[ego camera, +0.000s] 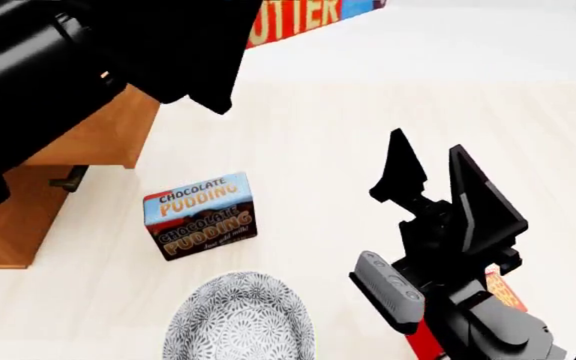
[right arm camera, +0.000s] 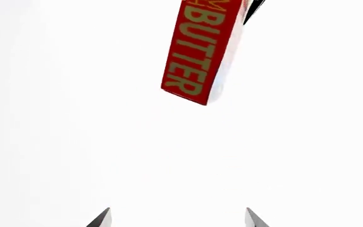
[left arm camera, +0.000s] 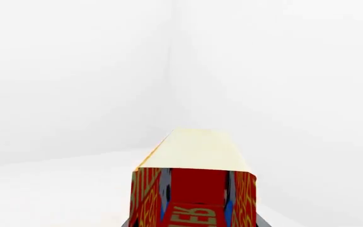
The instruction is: Put the butter at the front in the top drawer of the cabinet and close it.
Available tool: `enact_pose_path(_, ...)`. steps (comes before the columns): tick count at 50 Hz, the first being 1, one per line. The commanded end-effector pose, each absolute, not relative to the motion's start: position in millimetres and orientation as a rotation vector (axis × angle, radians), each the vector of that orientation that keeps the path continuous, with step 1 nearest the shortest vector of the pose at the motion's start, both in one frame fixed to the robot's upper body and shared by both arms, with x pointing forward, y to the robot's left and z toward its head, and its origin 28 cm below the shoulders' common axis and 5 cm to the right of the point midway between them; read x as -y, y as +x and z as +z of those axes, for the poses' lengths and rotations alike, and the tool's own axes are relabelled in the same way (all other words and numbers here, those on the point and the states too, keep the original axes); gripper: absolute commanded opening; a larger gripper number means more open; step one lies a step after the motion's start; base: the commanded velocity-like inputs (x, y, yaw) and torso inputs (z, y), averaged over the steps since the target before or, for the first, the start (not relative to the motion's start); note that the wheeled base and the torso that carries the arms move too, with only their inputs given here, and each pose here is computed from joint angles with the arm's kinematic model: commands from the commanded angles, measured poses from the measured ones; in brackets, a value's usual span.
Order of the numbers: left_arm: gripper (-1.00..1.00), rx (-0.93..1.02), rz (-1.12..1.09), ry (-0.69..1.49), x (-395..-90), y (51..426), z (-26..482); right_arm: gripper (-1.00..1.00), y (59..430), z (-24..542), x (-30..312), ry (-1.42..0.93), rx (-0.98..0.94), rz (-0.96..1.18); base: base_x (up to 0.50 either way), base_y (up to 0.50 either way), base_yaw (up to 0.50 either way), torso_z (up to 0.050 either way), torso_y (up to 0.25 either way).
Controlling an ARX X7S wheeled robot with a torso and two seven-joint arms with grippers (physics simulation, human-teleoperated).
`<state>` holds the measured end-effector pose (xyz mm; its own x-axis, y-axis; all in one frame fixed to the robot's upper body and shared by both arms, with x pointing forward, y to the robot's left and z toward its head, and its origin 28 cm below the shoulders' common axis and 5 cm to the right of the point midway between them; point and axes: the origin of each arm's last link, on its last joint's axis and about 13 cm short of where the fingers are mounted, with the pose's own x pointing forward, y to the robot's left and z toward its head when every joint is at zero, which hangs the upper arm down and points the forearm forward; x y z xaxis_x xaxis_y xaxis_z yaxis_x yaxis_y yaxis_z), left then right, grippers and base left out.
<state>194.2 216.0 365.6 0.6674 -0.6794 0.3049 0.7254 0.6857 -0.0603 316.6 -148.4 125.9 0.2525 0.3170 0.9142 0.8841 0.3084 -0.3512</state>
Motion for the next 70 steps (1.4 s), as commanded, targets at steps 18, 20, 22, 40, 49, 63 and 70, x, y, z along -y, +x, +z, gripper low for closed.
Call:
enact_pose_path(18, -1.0, 0.608, -0.329, -0.004, -243.3, 191.3, 357.3, 1.0, 310.9, 145.1, 149.0, -0.974, 0.781, -0.639, 0.0, 0.0, 0.0, 0.0, 0.002)
enact_pose_path(20, -1.0, 0.638, -0.277, 0.021, -244.8, 191.2, 357.2, 1.0, 310.9, 145.1, 148.7, -0.967, 0.771, -0.638, 0.0, 0.0, 0.0, 0.0, 0.0)
enact_pose_path(22, -1.0, 0.642, -0.244, 0.029, -245.9, 192.1, 357.9, 1.0, 311.0, 144.9, 148.3, -0.964, 0.769, -0.639, 0.0, 0.0, 0.0, 0.0, 0.0)
enact_pose_path(40, -1.0, 0.669, 0.079, 0.119, -259.6, 224.1, 359.4, 1.0, 313.6, 139.3, 147.4, -0.94, 0.725, -0.625, 0.0, 0.0, 0.0, 0.0, 0.001)
enact_pose_path(49, -1.0, 0.613, 0.172, 0.123, -269.0, 244.5, 356.0, 1.0, 313.5, 138.3, 147.2, -0.936, 0.717, -0.625, 0.0, 0.0, 0.0, 0.0, 0.001)
enact_pose_path(63, -1.0, 0.556, 0.239, 0.134, -281.1, 266.3, 356.7, 1.0, 312.3, 136.4, 147.5, -0.937, 0.701, -0.622, 0.0, 0.0, 0.0, 0.001, 0.002)
enact_pose_path(70, -1.0, 0.516, 0.26, 0.149, -285.9, 278.5, 353.0, 1.0, 311.5, 135.7, 147.4, -0.931, 0.697, -0.621, 0.0, 0.0, 0.0, 0.0, 0.001)
